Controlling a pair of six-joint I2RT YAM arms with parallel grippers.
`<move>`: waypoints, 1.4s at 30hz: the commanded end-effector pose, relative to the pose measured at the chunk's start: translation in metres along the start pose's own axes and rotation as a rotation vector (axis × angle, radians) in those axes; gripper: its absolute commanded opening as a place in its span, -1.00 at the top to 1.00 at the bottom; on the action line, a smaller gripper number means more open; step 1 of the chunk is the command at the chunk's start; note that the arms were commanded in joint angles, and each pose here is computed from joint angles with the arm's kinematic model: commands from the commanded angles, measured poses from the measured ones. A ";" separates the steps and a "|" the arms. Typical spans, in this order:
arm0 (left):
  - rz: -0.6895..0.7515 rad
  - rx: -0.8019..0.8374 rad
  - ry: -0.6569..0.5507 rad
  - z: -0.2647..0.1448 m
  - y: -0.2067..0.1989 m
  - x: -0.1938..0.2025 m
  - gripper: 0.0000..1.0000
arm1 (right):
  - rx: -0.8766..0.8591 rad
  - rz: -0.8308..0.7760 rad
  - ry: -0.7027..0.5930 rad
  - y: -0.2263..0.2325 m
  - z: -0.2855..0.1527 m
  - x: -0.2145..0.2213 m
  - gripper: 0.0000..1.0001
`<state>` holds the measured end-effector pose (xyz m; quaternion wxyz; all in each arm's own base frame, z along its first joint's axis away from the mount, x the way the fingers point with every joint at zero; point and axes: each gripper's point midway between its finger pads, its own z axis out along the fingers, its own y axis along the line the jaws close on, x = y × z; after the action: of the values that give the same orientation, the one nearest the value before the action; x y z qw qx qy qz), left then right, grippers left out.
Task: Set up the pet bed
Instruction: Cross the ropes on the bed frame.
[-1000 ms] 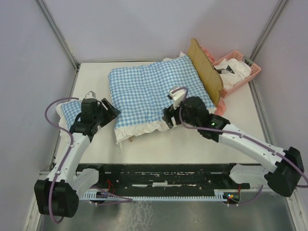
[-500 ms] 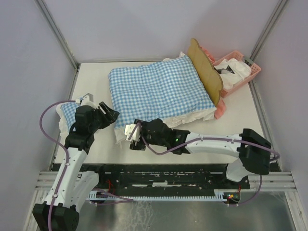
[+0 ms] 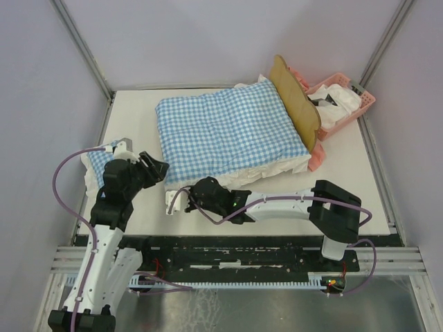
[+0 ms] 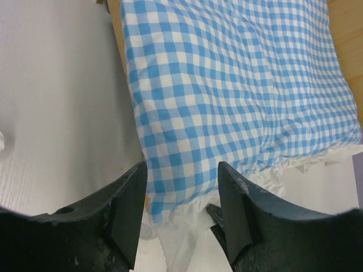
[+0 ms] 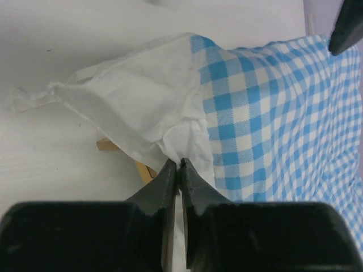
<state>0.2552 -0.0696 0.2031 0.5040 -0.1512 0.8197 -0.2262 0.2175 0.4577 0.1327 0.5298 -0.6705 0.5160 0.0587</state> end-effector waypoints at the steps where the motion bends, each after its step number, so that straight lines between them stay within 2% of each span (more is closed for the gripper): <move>1: 0.080 0.119 0.021 -0.001 -0.018 0.003 -0.17 | 0.181 0.018 -0.029 -0.051 -0.006 -0.025 0.93; 4: 0.084 0.151 -0.003 -0.003 -0.026 -0.004 -0.12 | 0.227 0.160 -0.053 -0.072 -0.014 -0.020 0.96; 8: 0.121 0.187 -0.049 -0.005 -0.034 -0.015 -0.10 | 0.255 0.428 -0.130 -0.112 -0.026 -0.002 0.96; 13: 0.175 0.275 0.005 -0.003 -0.048 -0.002 -0.03 | 0.262 0.573 -0.112 -0.139 -0.024 0.024 0.96; 18: 0.250 0.289 0.027 -0.005 -0.048 0.005 0.03 | 0.280 0.632 -0.134 -0.159 -0.031 0.029 0.96; 31: 0.286 0.418 0.176 0.028 -0.078 0.044 0.18 | 0.259 0.692 -0.178 -0.177 -0.033 0.042 0.96; 37: 0.302 0.362 0.177 0.036 -0.073 0.064 0.07 | 0.244 0.702 -0.207 -0.179 -0.034 0.035 0.96; 42: 0.322 0.278 0.187 0.045 -0.061 0.070 0.06 | 0.239 0.701 -0.214 -0.180 -0.034 0.034 0.96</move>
<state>0.2498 -0.1725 0.1612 0.4362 0.0792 0.8428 -0.3052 0.3442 0.3886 0.1902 0.5548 -0.4000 0.6940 0.2251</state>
